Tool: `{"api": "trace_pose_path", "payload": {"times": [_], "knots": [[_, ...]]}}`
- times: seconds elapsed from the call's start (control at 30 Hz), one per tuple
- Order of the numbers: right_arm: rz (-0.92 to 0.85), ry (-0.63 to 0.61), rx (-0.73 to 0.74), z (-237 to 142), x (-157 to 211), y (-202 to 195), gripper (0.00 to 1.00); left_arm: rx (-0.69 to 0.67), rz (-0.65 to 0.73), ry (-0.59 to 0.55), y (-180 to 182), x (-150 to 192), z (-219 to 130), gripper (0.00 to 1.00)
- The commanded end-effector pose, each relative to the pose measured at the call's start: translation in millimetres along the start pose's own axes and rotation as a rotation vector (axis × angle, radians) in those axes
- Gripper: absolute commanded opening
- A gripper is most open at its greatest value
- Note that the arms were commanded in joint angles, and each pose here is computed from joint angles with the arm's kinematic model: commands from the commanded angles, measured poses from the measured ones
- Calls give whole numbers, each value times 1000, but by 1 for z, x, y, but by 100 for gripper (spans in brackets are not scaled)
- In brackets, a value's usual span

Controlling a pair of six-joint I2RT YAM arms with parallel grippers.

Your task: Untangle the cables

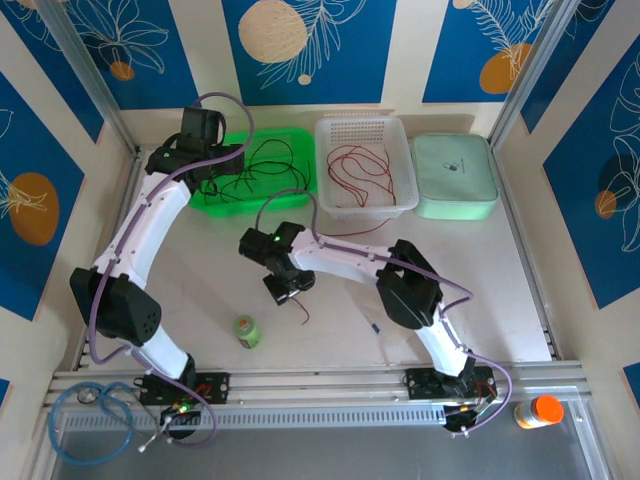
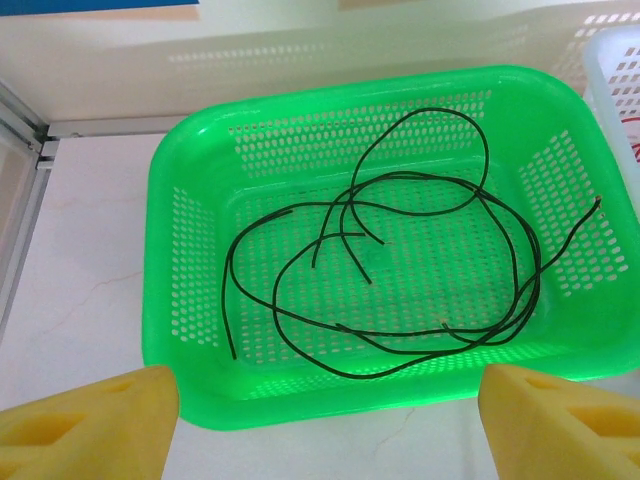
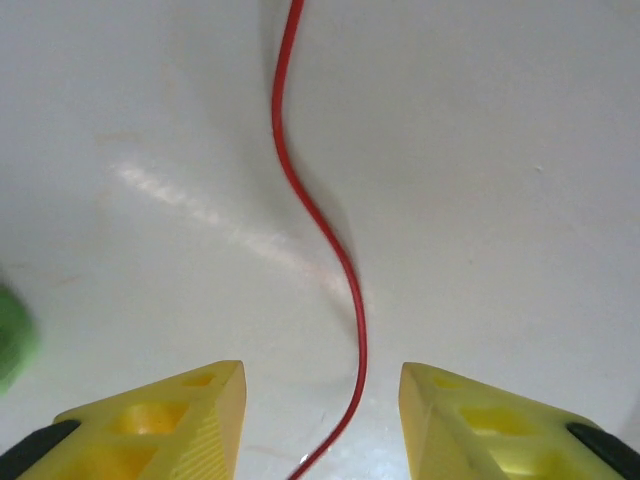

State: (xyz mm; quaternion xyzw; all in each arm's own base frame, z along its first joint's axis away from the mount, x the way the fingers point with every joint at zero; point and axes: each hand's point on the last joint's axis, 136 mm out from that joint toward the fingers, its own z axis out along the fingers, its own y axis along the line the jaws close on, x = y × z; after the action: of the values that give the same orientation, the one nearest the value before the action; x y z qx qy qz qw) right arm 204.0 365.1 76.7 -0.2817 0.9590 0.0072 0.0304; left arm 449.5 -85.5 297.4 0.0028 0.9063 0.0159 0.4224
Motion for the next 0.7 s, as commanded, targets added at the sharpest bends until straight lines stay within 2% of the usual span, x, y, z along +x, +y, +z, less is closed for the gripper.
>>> {"api": "trace_pose_path", "payload": {"times": [0.0, 0.27, 0.47, 0.67], "knots": [[43, 52, 22, -4, 24, -8, 46, 15, -36, -29, 4, -5, -11, 79], [97, 132, -33, 25, 44, 0, 53, 24, -39, -28, 2, -4, -10, 79], [112, 162, -36, 43, 40, 4, 53, 25, -36, -16, 1, -1, -5, 79], [138, 225, -12, 62, 53, -5, 50, 22, -31, -12, 2, 0, -4, 79]]}}
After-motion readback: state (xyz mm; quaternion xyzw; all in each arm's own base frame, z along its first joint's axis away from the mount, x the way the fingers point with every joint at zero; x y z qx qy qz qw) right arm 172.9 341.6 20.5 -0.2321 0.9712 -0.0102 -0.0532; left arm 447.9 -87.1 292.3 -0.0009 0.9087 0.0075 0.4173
